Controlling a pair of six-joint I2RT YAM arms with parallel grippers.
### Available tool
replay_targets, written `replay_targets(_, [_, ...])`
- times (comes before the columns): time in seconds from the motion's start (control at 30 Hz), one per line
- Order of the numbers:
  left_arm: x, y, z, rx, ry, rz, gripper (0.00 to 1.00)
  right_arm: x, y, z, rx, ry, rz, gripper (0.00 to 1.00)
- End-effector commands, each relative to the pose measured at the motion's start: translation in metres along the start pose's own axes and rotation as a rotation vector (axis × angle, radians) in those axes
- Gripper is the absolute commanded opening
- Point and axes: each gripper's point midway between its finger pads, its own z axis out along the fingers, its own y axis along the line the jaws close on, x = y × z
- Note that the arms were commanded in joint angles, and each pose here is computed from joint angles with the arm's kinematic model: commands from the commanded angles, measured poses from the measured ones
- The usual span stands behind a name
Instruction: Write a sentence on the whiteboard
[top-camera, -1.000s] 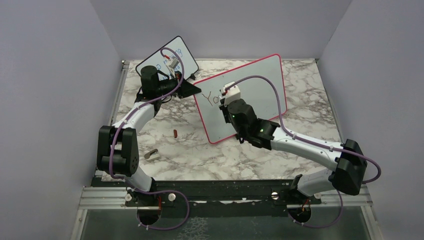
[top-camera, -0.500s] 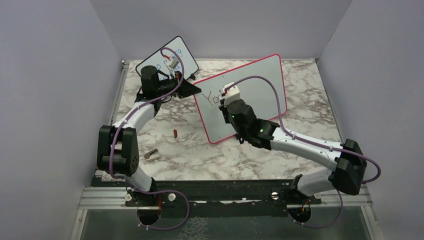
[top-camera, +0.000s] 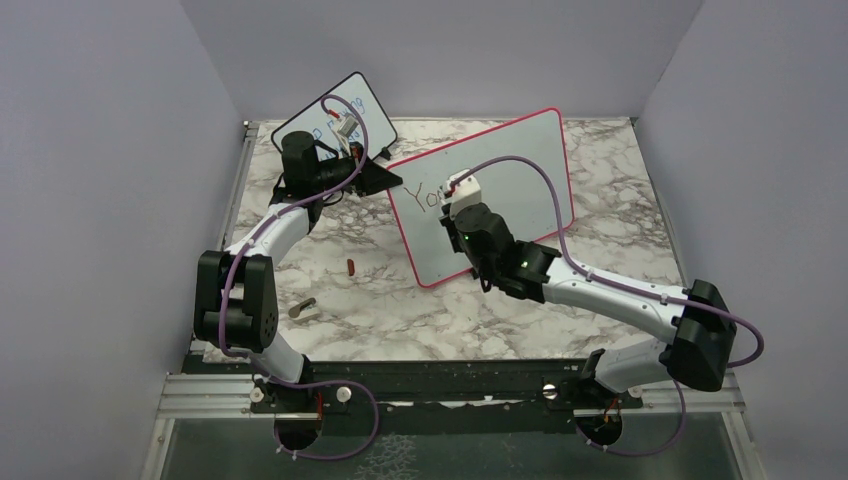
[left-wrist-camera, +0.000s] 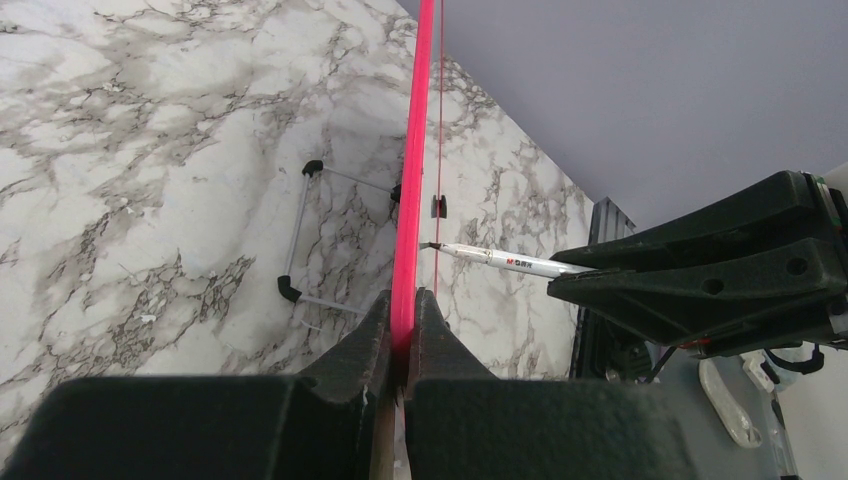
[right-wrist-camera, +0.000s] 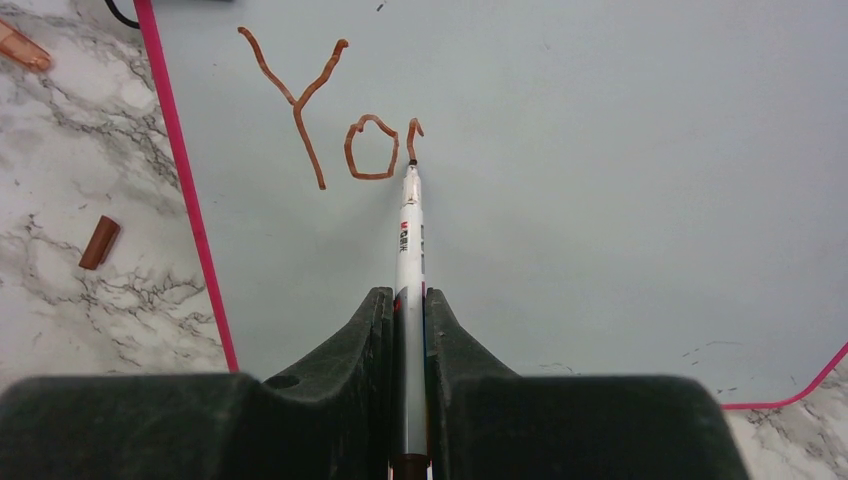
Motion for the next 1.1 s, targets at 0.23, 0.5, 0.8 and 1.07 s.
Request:
replay_targets(0.23, [0.012,-0.002,0.005,0.032,0.04,-0.014,0.0,0.006,-0.015,-0.006,0.049,0.016,-0.017,0.01])
replay_targets(0.5, [0.012,-0.003,0.005,0.034,0.041,-0.014,0.0,0.002,-0.021,-0.006,0.074,-0.001,-0.011,0.01])
replay_targets(0.8, [0.012,-0.002,0.005,0.035,0.042,-0.015,0.0,-0.009,-0.022,-0.001,0.078,-0.037,0.0,0.0])
replay_targets(1.07, [0.012,-0.003,0.005,0.037,0.042,-0.016,0.0,-0.017,-0.024,0.004,0.084,-0.065,0.015,0.01])
